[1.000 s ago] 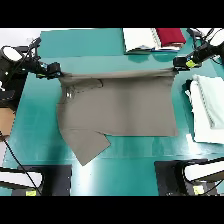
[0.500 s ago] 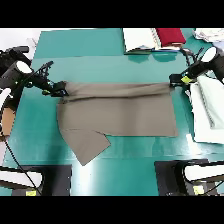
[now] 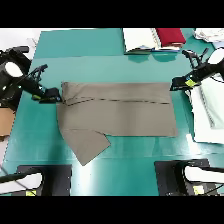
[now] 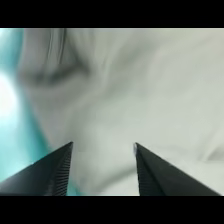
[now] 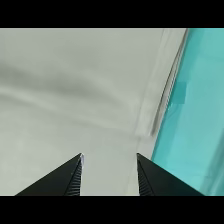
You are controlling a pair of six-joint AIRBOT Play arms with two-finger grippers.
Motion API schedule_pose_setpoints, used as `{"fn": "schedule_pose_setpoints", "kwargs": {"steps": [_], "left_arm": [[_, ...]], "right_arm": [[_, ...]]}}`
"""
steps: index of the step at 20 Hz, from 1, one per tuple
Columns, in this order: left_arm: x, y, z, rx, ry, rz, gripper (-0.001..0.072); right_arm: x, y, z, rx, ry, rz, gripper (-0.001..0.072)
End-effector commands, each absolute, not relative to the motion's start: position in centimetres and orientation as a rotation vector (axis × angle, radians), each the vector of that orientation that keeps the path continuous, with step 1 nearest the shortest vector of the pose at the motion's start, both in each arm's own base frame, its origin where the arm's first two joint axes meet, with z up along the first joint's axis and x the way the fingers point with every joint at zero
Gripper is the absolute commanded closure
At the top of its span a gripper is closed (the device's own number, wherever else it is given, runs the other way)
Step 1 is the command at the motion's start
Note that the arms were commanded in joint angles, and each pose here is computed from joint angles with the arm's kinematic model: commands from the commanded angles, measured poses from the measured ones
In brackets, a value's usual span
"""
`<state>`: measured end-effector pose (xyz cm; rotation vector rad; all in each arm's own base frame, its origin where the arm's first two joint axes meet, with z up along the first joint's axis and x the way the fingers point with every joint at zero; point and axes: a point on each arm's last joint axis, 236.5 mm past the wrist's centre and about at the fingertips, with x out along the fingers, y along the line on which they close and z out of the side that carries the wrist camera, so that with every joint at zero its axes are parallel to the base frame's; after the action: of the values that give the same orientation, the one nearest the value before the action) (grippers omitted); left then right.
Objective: Fold the shirts.
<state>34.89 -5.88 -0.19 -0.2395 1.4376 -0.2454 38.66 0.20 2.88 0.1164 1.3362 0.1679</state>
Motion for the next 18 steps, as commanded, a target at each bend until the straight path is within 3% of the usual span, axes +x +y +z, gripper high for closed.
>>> {"fn": "schedule_pose_setpoints", "kwargs": {"steps": [1, 4, 6, 9, 16, 18], "left_arm": [[27.2, -5.3, -1.7, -0.237, 1.511, -0.19, 0.0242], [21.5, -6.0, -4.5, -0.312, 1.575, -0.157, 0.0242], [20.0, -7.6, -5.7, -0.394, 1.576, -0.178, 0.0242], [19.1, -9.8, -7.1, -0.523, 1.573, -0.209, 0.0242], [19.5, -11.7, -8.2, -0.634, 1.515, -0.245, 0.0246], [20.4, -13.0, -7.2, -0.672, 1.467, -0.318, 0.0556]], "right_arm": [[35.9, 1.6, 4.5, 0.139, 1.285, 0.201, 0.0325], [34.9, 2.4, 5.3, 0.156, 1.218, 0.208, 0.0324], [34.6, 2.4, 5.7, 0.152, 1.196, 0.204, 0.0324], [34.3, 2.5, 6.4, 0.148, 1.181, 0.205, 0.0324], [33.9, 2.5, 8.3, 0.136, 1.124, 0.204, 0.0325], [33.2, 2.6, 8.5, 0.133, 1.134, 0.208, 0.0325]]}}
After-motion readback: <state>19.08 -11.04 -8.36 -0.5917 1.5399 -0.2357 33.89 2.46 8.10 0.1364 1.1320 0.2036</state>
